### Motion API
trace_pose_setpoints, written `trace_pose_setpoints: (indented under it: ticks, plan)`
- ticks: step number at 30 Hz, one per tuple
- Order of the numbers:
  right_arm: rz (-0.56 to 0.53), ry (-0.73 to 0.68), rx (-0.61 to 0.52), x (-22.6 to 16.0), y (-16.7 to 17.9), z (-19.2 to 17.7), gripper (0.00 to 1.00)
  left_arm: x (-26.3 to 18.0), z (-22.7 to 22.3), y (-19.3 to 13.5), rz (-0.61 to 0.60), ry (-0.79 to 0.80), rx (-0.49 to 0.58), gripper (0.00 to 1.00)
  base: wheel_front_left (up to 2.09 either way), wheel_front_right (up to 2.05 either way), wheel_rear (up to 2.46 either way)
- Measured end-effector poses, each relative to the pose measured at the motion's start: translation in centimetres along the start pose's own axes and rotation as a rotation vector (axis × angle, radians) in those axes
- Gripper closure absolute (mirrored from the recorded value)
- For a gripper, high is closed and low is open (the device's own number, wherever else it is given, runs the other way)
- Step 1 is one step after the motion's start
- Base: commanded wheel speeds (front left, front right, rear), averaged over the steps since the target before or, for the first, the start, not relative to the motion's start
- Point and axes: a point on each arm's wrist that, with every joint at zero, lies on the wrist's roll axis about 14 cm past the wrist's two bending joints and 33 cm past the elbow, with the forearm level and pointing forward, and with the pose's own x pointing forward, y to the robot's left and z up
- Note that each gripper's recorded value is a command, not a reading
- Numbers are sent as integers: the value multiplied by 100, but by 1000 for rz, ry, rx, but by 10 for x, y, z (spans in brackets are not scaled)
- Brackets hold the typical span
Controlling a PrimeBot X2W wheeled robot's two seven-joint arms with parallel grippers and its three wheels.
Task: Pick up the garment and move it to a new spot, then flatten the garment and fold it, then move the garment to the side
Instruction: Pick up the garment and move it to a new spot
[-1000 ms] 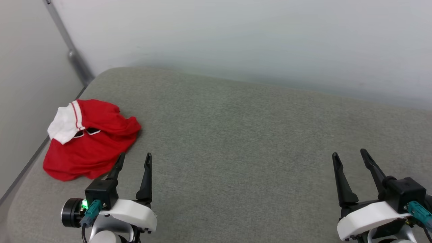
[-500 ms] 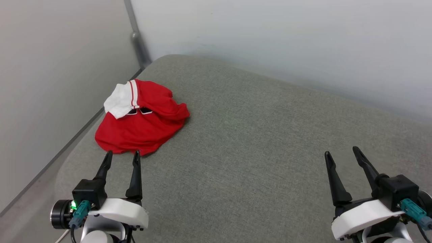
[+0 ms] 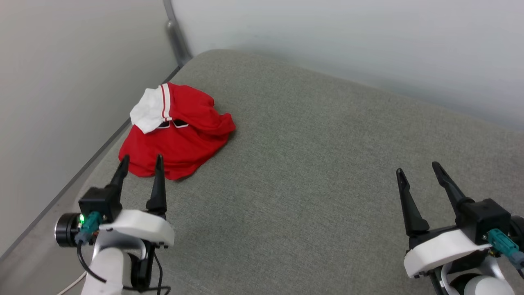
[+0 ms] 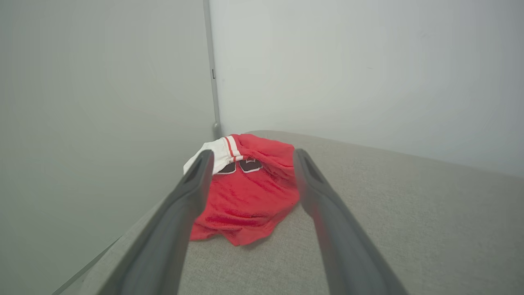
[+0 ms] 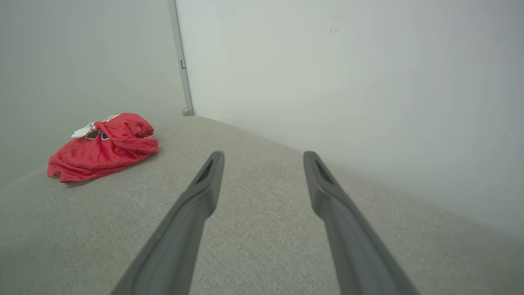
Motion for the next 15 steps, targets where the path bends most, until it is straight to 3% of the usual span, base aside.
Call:
trace_pose_setpoints:
  ticks: [8, 15]
  plan:
    - [-22, 14, -38, 17, -22, -10, 0, 83, 6, -7, -45, 78, 17, 0, 0, 0, 0]
    - [-66, 36, -26, 26, -51, -30, 0, 125, -59, -11, -82, 460, 38, 0, 0, 0, 0]
